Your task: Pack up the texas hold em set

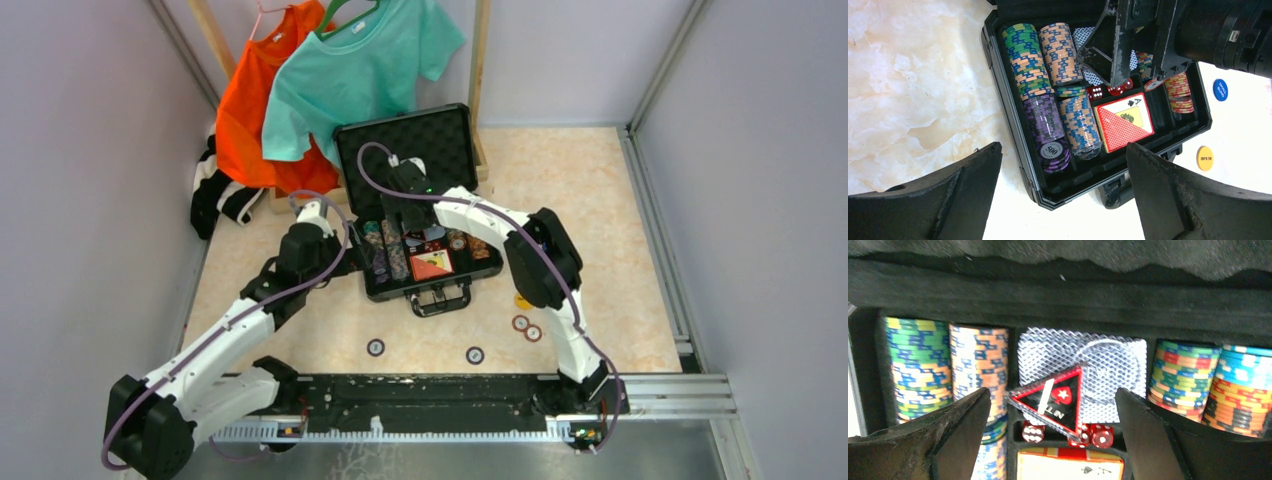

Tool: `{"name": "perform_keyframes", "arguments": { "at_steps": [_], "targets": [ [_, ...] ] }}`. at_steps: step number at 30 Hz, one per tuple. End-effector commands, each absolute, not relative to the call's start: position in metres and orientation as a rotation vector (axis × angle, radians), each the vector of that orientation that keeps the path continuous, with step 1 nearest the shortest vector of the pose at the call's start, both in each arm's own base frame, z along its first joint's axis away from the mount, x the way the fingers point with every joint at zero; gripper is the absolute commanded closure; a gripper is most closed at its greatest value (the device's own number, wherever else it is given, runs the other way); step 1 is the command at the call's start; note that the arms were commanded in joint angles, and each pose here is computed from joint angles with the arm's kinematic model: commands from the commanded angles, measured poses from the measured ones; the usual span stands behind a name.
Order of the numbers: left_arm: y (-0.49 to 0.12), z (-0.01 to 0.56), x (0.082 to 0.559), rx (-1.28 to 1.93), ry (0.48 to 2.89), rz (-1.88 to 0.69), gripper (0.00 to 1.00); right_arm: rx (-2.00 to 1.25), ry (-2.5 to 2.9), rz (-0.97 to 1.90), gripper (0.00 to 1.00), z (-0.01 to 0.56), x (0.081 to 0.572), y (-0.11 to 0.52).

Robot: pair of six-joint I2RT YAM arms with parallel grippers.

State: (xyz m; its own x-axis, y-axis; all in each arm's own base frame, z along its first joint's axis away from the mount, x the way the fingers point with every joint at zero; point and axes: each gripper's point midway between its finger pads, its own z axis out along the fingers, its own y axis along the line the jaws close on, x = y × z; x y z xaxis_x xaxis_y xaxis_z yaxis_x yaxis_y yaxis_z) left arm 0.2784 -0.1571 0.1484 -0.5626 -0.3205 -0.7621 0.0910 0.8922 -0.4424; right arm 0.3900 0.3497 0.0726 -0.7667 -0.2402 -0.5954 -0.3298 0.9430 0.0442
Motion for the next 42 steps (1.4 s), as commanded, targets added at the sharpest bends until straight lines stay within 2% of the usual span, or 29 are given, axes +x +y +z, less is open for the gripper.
{"name": "perform_keyframes", "arguments": {
  "at_steps": [1,6,11,16,20,27,33,42],
  "targets": [
    [-0.156,0.149,0.278,-0.171,2.091,-0.549,0.01,-0.346,2.339,0.209,0.05,0.128,0.393,0.343],
    [-0.159,0.147,0.28,-0.16,2.096,-0.557,0.01,-0.237,2.237,0.161,0.05,0.171,0.39,0.301],
    [-0.162,0.146,0.283,-0.152,2.095,-0.569,0.01,-0.055,2.206,0.17,0.06,0.187,0.382,0.231],
    [-0.168,0.142,0.287,-0.132,2.095,-0.584,0.01,0.126,2.26,0.045,0.07,0.163,0.371,0.144],
    [-0.171,0.135,0.294,-0.113,2.092,-0.574,0.01,0.233,2.328,-0.026,0.07,0.131,0.356,0.1],
    [-0.16,0.124,0.293,-0.114,2.092,-0.503,0.01,0.311,2.432,-0.131,0.07,0.09,0.35,0.067],
    [-0.157,0.132,0.291,-0.114,2.044,-0.517,0.01,0.392,2.452,-0.044,0.07,0.071,0.356,0.058],
    [-0.158,0.127,0.29,-0.105,2.053,-0.521,0.02,0.476,2.467,-0.072,0.07,0.056,0.365,0.035]
  ]
}}
